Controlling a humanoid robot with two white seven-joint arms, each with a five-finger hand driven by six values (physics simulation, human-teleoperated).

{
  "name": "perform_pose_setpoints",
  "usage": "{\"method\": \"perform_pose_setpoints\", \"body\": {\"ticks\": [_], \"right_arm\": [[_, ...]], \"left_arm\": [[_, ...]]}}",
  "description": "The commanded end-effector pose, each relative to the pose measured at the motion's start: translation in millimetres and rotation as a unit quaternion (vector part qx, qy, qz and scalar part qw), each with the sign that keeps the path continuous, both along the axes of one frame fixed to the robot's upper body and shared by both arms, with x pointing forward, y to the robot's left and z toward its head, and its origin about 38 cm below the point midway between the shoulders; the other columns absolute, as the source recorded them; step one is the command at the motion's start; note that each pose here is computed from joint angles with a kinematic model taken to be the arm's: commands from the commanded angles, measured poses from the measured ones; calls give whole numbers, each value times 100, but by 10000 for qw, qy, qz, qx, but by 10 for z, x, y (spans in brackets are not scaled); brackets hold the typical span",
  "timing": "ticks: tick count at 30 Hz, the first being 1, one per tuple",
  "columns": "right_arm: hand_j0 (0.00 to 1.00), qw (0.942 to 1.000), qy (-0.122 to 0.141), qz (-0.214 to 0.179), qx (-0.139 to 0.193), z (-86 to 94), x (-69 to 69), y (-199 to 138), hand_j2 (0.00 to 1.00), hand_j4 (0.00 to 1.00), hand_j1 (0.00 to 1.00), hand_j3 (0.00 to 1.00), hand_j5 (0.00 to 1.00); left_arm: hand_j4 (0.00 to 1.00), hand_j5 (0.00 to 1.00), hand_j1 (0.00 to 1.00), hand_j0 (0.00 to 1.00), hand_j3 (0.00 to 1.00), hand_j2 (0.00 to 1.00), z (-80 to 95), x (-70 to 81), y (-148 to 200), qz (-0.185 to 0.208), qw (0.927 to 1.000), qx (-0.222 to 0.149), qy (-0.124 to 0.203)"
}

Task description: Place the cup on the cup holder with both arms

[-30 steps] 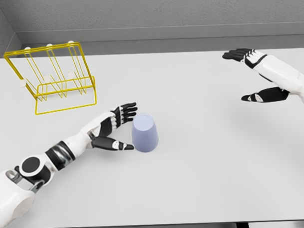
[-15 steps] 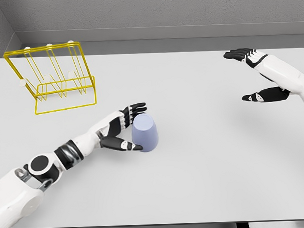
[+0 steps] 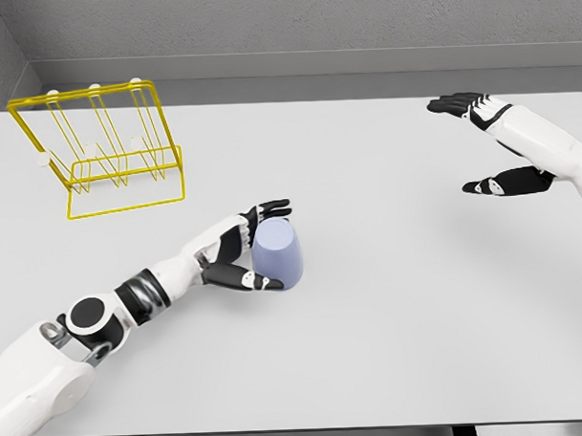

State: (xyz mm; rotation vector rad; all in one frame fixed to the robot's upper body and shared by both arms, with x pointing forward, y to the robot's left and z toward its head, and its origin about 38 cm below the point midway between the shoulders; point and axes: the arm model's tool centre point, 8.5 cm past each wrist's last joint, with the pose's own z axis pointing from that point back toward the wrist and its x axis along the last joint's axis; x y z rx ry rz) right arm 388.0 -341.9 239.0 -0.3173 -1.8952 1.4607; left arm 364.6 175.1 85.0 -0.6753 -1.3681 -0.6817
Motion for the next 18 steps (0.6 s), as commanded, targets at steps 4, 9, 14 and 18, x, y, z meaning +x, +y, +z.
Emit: {"method": "perform_pose_setpoints", "body": {"ticks": [4,9,14,18], "right_arm": [[100,10000,4,2,38,9,-1,-2,100,100,100,100,100],[100,10000,9,-3,40,5,1,-5,100,100,100,100,100],[100,10000,-2,8,45,10,-2,5,100,100,100,100,100],[100,10000,-2,6,37,12,-2,1,100,100,100,100,100]], "left_arm": [[76,76,76,76,76,76,6,1,-22,-2,10000,-38,-3],[65,65,65,65,65,65,0,0,-21,7,10000,-43,5],[62,62,62,62,62,62,1,12,-9,29,10000,-54,2],[62,62,62,62,62,62,-2,14,-6,34,10000,-54,0]]}}
